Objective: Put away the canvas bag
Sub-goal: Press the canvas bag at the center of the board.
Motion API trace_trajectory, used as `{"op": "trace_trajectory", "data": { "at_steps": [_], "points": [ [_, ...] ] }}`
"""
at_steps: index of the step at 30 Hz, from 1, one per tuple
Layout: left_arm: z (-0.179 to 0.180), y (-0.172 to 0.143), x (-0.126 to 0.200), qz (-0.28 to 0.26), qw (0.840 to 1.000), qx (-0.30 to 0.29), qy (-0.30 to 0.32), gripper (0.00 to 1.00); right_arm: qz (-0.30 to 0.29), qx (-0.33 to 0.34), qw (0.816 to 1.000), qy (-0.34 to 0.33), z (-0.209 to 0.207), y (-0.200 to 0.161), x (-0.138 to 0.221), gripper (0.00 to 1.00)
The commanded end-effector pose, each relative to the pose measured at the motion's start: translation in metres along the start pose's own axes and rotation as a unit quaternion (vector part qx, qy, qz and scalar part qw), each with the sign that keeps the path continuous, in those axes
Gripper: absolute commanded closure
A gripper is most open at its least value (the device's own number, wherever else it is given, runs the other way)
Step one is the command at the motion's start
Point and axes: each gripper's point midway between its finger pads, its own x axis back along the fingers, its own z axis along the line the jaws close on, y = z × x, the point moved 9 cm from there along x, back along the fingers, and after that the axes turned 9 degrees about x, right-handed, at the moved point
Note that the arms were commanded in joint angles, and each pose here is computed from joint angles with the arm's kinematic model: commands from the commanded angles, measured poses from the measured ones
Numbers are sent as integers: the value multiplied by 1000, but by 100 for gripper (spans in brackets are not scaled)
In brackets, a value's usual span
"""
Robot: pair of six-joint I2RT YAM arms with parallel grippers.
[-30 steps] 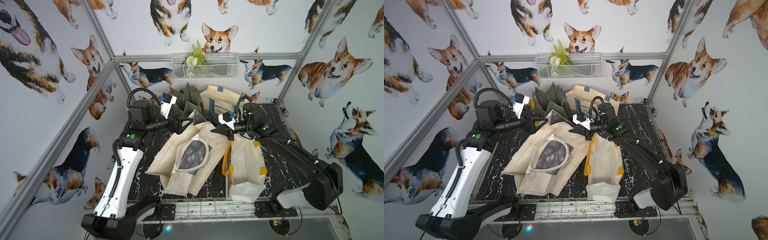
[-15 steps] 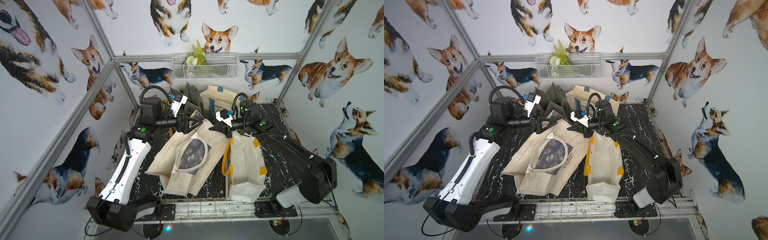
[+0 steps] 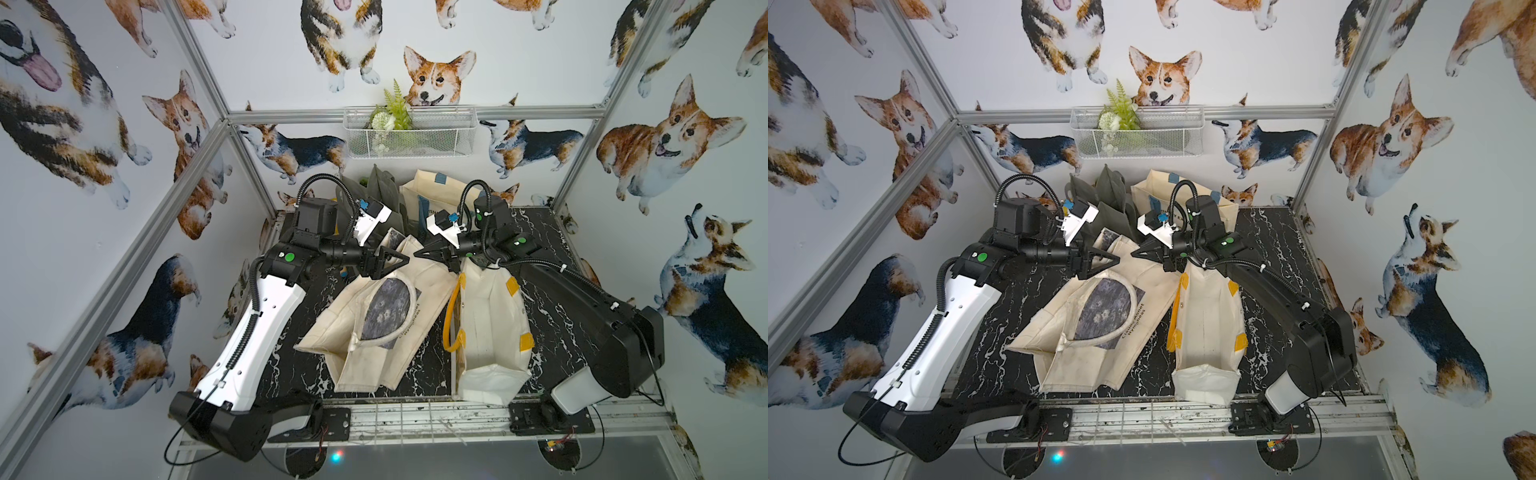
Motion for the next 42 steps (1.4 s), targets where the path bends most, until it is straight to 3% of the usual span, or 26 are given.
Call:
{"op": "trace_trajectory", "data": {
  "at_steps": [1,4,6,7,9,12,17,22,23,32,42],
  "points": [
    [-1,-7,0,36,998,-33,49,39,-3,4,1000,4,1,4,1,100],
    [-2,-2,-1,33,995,-59,68,49,6,7,1000,6,4,3,-1,100],
    [-2,0,-2,32,995,-66,71,68,11,4,1000,3,5,1,0,95],
    [-3,2,-1,31,994,-72,71,78,16,6,1000,0,6,1,1,89],
    [-7,3,4,26,992,-100,76,98,24,8,1000,1,11,3,7,67],
    [-18,2,14,13,983,-167,74,100,0,-9,1000,9,15,10,23,41],
    [-36,0,32,4,960,-269,75,100,-44,-39,998,-14,10,16,51,15],
    [-55,-6,44,-18,932,-360,43,100,-57,-20,998,2,7,35,57,7],
    [-59,-10,46,-19,920,-391,27,100,-62,-22,998,11,4,39,56,7],
    [-72,-16,58,-50,873,-484,32,100,-88,-10,992,92,17,60,35,6],
    [-80,-18,63,-65,860,-506,25,100,-43,3,993,106,34,35,5,5]
  ]
}}
